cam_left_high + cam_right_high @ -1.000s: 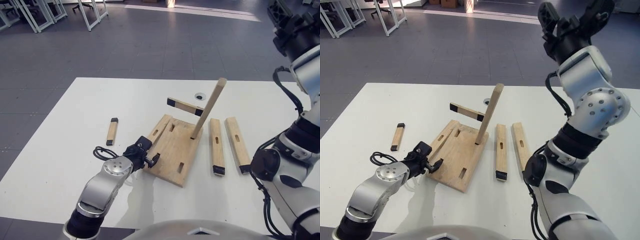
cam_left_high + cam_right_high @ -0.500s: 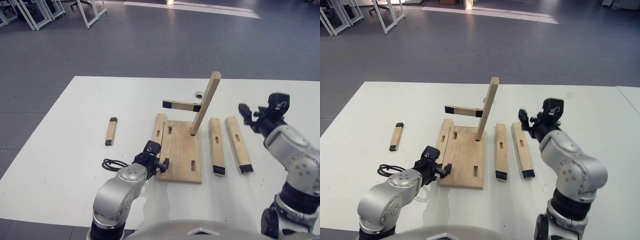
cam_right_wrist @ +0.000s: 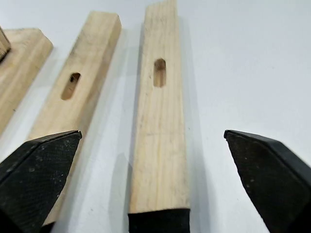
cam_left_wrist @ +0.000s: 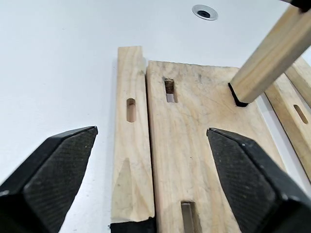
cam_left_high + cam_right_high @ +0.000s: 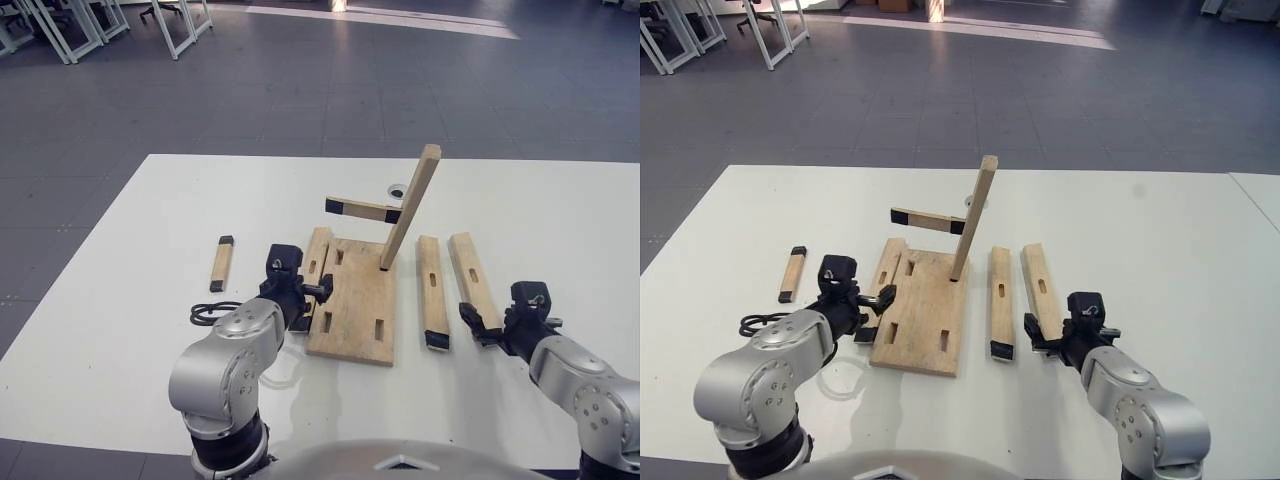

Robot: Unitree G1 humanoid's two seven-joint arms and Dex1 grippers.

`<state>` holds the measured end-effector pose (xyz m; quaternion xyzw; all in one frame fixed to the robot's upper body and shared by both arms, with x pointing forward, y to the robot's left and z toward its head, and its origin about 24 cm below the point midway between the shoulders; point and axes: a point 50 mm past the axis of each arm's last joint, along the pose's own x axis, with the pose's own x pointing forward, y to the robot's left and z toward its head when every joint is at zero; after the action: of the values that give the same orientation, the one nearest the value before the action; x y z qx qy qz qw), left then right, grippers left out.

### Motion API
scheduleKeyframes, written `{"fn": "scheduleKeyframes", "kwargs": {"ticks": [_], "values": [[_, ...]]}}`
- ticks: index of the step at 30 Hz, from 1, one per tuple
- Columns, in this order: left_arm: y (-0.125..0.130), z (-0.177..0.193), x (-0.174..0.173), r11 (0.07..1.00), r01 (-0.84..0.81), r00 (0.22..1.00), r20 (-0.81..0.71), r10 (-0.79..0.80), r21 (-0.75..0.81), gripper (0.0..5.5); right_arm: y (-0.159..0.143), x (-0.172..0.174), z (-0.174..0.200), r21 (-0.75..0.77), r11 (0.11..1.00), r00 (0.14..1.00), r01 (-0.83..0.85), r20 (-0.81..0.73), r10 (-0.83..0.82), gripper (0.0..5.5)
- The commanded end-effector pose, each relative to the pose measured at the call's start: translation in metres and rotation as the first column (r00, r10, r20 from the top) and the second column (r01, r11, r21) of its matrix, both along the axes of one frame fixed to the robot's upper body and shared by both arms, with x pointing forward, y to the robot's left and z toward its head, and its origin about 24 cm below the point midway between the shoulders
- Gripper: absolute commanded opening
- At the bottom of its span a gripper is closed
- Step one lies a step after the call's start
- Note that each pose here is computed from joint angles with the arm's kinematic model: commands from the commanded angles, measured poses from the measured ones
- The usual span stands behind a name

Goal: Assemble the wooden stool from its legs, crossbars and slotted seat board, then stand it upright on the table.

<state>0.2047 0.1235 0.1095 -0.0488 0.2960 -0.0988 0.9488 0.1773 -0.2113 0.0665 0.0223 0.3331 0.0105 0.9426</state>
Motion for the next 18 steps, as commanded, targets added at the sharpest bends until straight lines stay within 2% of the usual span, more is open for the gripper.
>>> {"fn": "scheduleKeyframes", "kwargs": {"ticks": [1, 9, 15, 18], "values": [[0.006, 0.011, 0.009, 0.997, -0.047, 0.998, 0.033, 0.049, -0.053, 4.17, -0.006, -0.011, -0.022, -0.023, 1.000, 0.996, -0.004, -0.087, 0.002, 5.25], [0.018, 0.016, 0.018, 0.985, -0.120, 0.991, 0.041, 0.126, -0.122, 4.17, -0.008, -0.013, -0.037, -0.015, 0.998, 0.991, -0.055, -0.126, 0.053, 3.63], [0.035, 0.002, 0.018, 0.977, -0.161, 0.987, -0.021, 0.159, -0.143, 4.17, -0.011, 0.005, -0.028, -0.001, 0.993, 0.991, -0.117, -0.057, 0.117, 2.31], [0.042, -0.002, 0.021, 0.972, -0.176, 0.984, -0.036, 0.172, -0.157, 4.17, -0.012, 0.018, -0.019, 0.015, 0.991, 0.991, -0.134, 0.001, 0.134, 2.01]]}}
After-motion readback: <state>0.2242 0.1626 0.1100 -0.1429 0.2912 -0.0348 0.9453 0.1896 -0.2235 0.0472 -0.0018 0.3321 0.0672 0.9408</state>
